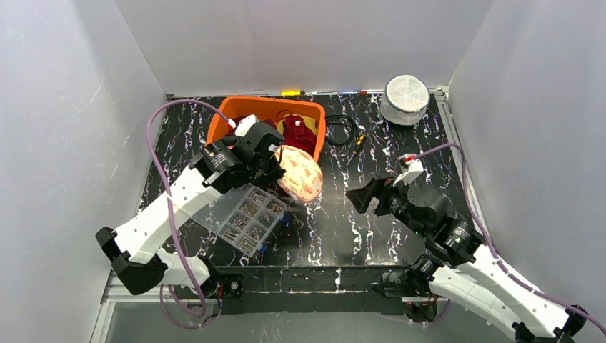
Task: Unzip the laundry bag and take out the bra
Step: Unzip the laundry bag at the center of the board.
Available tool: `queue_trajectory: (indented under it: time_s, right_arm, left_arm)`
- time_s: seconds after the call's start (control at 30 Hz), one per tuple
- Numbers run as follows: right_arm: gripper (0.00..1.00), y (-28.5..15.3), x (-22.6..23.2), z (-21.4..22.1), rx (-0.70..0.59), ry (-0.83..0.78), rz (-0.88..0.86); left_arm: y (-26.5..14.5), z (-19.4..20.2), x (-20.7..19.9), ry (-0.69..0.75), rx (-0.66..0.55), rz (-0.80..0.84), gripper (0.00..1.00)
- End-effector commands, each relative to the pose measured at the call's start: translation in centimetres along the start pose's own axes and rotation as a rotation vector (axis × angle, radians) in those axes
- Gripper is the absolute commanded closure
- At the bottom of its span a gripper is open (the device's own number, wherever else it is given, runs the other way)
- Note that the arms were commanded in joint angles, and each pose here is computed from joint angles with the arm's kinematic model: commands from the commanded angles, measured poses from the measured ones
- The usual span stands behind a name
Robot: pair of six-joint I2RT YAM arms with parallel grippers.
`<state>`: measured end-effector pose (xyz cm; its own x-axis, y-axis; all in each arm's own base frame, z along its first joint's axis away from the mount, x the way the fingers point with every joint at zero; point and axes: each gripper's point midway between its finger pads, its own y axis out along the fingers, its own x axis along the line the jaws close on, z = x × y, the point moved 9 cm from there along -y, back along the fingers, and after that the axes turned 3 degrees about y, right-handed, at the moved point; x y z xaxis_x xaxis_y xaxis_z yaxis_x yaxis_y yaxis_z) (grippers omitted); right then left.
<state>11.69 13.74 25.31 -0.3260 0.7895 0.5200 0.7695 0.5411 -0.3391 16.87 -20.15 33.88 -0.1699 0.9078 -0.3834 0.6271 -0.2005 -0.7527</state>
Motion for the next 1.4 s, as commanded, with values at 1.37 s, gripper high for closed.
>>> queue_trajectory:
  time_s: [1.37]
  right_arm:
    - [0.2,-0.2,11.1,-4.1,0.026,0.11,-0.722]
  left_arm:
    - [-3.8,-1.5,-0.1,-0.398,-0.079,0.172,1.0]
